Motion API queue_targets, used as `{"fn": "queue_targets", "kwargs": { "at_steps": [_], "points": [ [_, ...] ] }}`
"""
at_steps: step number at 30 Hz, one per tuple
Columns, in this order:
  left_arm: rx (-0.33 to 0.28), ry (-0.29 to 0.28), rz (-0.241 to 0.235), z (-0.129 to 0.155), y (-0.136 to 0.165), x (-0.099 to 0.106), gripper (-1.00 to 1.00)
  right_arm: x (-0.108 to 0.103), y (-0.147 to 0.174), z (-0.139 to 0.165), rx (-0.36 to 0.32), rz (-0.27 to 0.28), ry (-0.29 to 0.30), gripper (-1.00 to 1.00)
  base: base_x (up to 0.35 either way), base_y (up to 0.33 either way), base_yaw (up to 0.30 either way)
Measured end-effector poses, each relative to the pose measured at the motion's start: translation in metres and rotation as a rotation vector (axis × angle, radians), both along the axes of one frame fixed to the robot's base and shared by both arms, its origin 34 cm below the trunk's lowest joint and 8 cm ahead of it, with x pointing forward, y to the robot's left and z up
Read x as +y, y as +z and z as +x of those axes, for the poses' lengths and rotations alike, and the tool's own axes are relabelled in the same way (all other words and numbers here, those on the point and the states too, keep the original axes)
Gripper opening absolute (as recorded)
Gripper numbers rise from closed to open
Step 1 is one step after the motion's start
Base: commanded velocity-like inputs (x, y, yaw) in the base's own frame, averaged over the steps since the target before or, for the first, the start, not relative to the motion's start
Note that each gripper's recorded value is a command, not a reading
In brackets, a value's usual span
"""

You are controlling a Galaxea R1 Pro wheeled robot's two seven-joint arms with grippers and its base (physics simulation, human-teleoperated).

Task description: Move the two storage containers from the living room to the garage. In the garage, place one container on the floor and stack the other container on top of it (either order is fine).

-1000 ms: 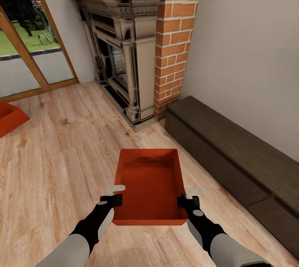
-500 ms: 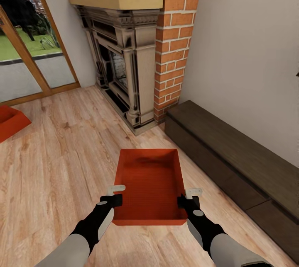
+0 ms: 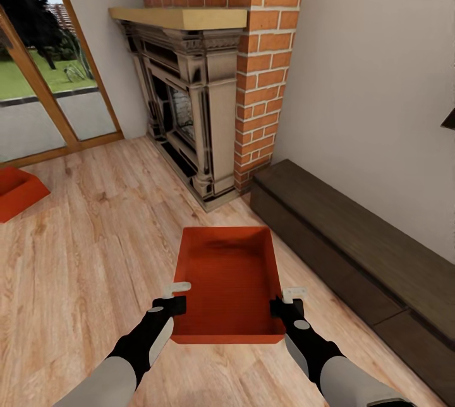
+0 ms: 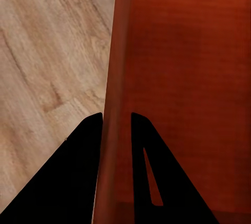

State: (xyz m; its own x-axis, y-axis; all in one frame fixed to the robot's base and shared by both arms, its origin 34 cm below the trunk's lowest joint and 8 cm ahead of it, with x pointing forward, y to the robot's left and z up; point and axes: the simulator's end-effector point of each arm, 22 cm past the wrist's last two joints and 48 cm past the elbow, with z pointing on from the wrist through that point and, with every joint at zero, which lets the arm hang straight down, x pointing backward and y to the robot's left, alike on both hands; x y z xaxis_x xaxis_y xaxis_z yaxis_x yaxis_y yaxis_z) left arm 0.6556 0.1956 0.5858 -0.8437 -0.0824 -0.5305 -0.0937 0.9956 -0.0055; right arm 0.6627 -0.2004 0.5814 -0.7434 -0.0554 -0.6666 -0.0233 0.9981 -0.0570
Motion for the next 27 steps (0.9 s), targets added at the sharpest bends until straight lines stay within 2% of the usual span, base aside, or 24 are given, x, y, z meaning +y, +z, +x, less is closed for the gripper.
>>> {"fn": "queue_targets", "kwargs": {
  "at_steps": [27],
  "points": [
    [-0.032, 0.0, 0.0, 0.006, 0.053, 0.0, -1.0, 0.0, 0.053, 0.006, -0.031, 0.001, -0.001, -1.0, 0.0, 0.0, 0.0]
  ]
}}
